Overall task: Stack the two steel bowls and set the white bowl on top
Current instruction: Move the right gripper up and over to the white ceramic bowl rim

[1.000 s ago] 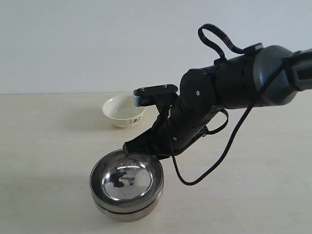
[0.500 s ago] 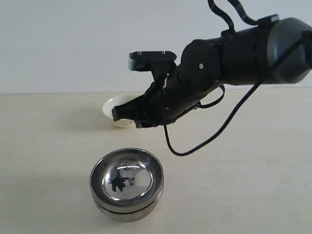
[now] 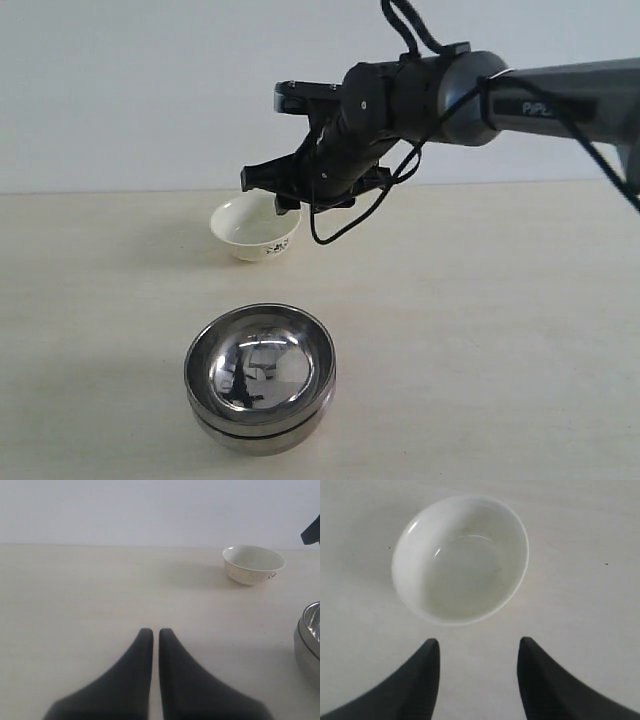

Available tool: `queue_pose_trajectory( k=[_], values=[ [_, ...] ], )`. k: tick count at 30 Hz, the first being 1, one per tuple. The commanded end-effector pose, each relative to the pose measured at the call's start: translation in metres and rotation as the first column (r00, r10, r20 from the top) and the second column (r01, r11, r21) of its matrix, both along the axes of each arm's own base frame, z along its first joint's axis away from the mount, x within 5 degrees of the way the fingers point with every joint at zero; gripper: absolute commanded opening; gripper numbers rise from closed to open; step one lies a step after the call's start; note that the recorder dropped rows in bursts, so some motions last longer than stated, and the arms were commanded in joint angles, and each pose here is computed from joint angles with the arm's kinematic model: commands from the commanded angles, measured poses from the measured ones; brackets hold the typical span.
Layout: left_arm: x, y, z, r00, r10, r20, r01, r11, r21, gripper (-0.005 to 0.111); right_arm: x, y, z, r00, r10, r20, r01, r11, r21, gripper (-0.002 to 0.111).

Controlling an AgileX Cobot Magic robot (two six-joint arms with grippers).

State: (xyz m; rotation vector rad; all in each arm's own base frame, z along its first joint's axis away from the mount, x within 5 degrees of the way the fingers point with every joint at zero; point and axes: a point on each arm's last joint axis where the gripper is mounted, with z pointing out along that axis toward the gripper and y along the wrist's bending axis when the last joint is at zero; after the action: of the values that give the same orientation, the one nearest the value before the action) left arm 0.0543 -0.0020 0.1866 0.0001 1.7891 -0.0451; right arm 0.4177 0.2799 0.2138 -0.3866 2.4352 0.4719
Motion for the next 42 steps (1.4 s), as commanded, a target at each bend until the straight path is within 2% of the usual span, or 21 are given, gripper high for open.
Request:
queue_pose_trajectory(
  k=[1, 7, 10, 19, 29, 32, 37, 42],
  values=[
    [0.000, 0.000, -0.001, 1.000, 0.004, -0.002, -0.004, 1.000, -0.014, 0.004, 0.020, 0.006, -0.012, 1.000, -0.008, 0.007, 0.008, 1.000, -0.001, 0.043],
    [0.000, 0.000, -0.001, 1.000, 0.004, -0.002, -0.004, 1.000, -0.014, 0.004, 0.042, 0.014, -0.039, 1.000, -0.029, -0.011, 0.029, 1.000, 0.001, 0.043],
    [0.000, 0.000, -0.001, 1.000, 0.004, -0.002, -0.004, 1.000, -0.014, 0.004, 0.043, 0.013, -0.041, 1.000, -0.007, 0.001, 0.007, 1.000, -0.030, 0.043],
    [0.000, 0.000, -0.001, 1.000, 0.004, -0.002, -0.004, 1.000, -0.014, 0.004, 0.044, 0.008, -0.044, 0.988, -0.130, -0.089, 0.132, 0.991, 0.024, 0.043],
    [0.000, 0.000, -0.001, 1.000, 0.004, -0.002, -0.004, 1.000, -0.014, 0.004, 0.042, 0.011, -0.056, 0.964, -0.202, -0.174, 0.214, 0.975, 0.054, 0.043],
    [0.000, 0.000, -0.001, 1.000, 0.004, -0.002, -0.004, 1.000, -0.014, 0.004, 0.041, 0.014, -0.056, 0.965, -0.202, -0.168, 0.216, 0.974, 0.067, 0.032],
    [0.000, 0.000, -0.001, 1.000, 0.004, -0.002, -0.004, 1.000, -0.014, 0.004, 0.039, 0.022, -0.055, 0.970, -0.193, -0.146, 0.208, 0.974, 0.094, 0.000],
    [0.000, 0.000, -0.001, 1.000, 0.004, -0.002, -0.004, 1.000, -0.014, 0.004, 0.038, 0.024, -0.064, 0.969, -0.193, -0.155, 0.208, 0.974, 0.086, 0.002]
  ],
)
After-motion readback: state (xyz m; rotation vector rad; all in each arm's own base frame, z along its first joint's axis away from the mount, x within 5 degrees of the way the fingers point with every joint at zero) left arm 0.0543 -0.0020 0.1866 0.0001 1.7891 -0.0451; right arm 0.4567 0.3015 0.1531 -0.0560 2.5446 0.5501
